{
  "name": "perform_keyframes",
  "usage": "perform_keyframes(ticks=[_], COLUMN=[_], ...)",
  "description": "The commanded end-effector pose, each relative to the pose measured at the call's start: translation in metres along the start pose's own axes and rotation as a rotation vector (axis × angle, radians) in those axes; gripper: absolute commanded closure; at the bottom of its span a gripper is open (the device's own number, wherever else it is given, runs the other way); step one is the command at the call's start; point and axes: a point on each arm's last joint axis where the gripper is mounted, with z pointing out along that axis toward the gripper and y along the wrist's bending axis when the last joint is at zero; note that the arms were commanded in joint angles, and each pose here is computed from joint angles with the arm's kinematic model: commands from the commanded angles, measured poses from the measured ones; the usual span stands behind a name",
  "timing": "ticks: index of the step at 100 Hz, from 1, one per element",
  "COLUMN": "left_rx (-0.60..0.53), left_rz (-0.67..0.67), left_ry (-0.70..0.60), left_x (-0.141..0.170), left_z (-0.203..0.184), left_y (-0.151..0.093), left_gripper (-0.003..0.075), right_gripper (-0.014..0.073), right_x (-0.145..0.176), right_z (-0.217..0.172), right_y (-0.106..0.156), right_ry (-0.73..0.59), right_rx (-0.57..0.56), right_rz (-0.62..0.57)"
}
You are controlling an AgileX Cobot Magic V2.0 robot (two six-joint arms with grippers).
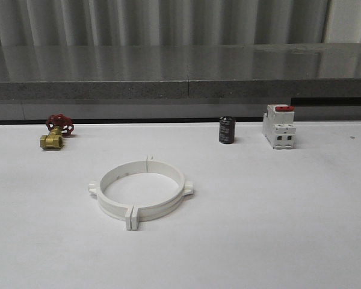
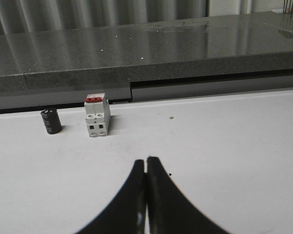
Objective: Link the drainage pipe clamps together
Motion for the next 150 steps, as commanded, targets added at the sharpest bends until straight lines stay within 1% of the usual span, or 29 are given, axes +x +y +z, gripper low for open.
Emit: perform_keyframes(ticks=[1, 11, 21, 28, 38, 62, 78, 90, 96, 106, 150], left_rx=[0.045, 0.096, 0.133, 0.127, 0.089, -0.013, -0.029, -0.032, -0.039, -0.04, -0.04], left_rz=[0.003, -0.018, 0.05, 0.056, 0.041, -0.003, 0.004, 0.027, 0.049, 0.064, 0.064], left_ry=[-0.143, -0.219, -0.315, -0.372, -0.416, -0.46, -0.496, -0.5, -0.478, -0.484, -0.487], left_x=[-0.018, -0.017, -0.012, -0.004, 0.01, 0.052, 0.076, 0.092, 0.093, 0.093, 0.093], left_z=[-0.004, -0.002, 0.0, 0.0, -0.001, -0.007, -0.009, -0.006, -0.005, -0.005, -0.005], left_y=[-0.004, -0.008, -0.011, -0.01, -0.004, 0.008, 0.01, 0.011, 0.011, 0.011, 0.011], left_gripper=[0.074, 0.074, 0.074, 0.074, 0.074, 0.074, 0.074, 0.074, 0.074, 0.074, 0.074], right_gripper=[0.0664, 0.0664, 0.0664, 0.0664, 0.0664, 0.0664, 0.0664, 0.0664, 0.0664, 0.0664, 0.0664], right_x=[-0.014, -0.014, -0.014, -0.014, -0.014, -0.014, -0.014, -0.014, -0.014, -0.014, -0.014], right_z=[-0.003, -0.003, -0.003, -0.003, -0.003, -0.003, -0.003, -0.003, -0.003, -0.003, -0.003], right_y=[0.001, 0.001, 0.001, 0.001, 0.001, 0.001, 0.001, 0.001, 0.001, 0.001, 0.001], right_ry=[-0.117, -0.117, -0.117, -0.117, -0.117, -0.117, -0.117, -0.117, -0.117, -0.117, -0.117], right_rx=[-0.008, -0.008, -0.008, -0.008, -0.008, -0.008, -0.008, -0.008, -0.008, -0.008, -0.008], right_rz=[0.004, 0.004, 0.004, 0.004, 0.004, 0.004, 0.004, 0.004, 0.004, 0.004, 0.004])
